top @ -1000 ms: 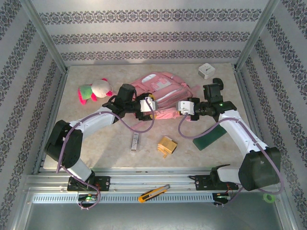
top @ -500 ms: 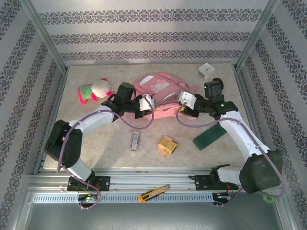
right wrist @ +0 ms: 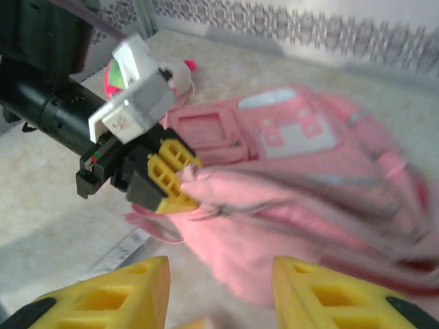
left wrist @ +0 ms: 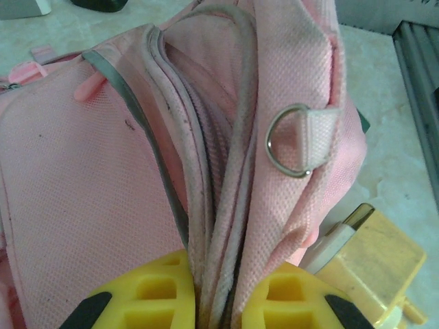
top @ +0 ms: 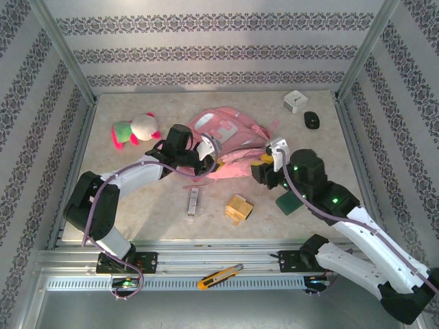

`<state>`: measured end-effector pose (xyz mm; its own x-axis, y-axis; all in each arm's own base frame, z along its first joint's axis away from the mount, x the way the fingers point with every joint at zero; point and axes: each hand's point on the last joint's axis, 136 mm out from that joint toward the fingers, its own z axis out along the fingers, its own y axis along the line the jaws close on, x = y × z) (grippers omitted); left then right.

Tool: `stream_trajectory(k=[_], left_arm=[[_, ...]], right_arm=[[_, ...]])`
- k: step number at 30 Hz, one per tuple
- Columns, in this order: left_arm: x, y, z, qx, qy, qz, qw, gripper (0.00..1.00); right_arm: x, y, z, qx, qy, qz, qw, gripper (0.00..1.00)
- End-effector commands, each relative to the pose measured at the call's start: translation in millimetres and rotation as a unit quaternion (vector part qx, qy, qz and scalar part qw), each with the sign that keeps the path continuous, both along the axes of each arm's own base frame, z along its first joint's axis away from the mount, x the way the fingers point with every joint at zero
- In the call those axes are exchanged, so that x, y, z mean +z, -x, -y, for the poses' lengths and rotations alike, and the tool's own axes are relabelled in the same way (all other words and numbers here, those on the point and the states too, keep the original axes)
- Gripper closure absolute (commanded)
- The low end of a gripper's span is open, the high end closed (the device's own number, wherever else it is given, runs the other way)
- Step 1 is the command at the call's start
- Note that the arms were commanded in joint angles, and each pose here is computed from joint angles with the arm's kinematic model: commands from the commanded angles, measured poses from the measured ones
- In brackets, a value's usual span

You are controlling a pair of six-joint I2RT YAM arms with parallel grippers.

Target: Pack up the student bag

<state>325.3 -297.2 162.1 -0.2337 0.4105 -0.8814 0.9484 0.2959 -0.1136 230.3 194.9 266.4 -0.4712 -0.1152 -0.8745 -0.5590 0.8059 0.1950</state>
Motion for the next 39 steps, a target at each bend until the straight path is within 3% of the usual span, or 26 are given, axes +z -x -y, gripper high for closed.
stream_trajectory(k=[1, 7, 16, 22, 28, 31, 35, 39], left_arm=[[11, 16, 5, -0.008, 0.033, -0.092, 0.995, 1.00], [9, 18, 5, -0.010, 0.036, -0.111, 0.993, 1.00], [15, 18, 8, -0.012, 0.054, -0.117, 0.992, 1.00], [22, 18, 10, -0.018, 0.067, -0.114, 0.991, 1.00], [23, 19, 10, -0.018, 0.068, -0.114, 0.991, 1.00], [22, 19, 9, -0.018, 0.067, -0.114, 0.991, 1.00], [22, 19, 9, -0.018, 0.067, -0.115, 0.991, 1.00], [22, 19, 9, -0.016, 0.065, -0.113, 0.991, 1.00]], right_arm=[[-34, -4, -9, -0.113, -0.058, -0.097, 0.987, 0.57], [-58, -20, -46, -0.180, -0.118, -0.186, 0.959, 0.54], [-70, -57, -66, -0.201, -0.162, -0.206, 0.944, 0.55], [-72, -67, -62, -0.223, -0.145, -0.200, 0.943, 0.55], [-84, -72, -32, -0.287, -0.097, -0.176, 0.937, 0.78], [-86, -71, -24, -0.301, -0.079, -0.170, 0.935, 0.84], [-86, -73, -22, -0.305, -0.063, -0.165, 0.936, 0.77], [-88, -77, -26, -0.299, -0.044, -0.163, 0.939, 0.77]])
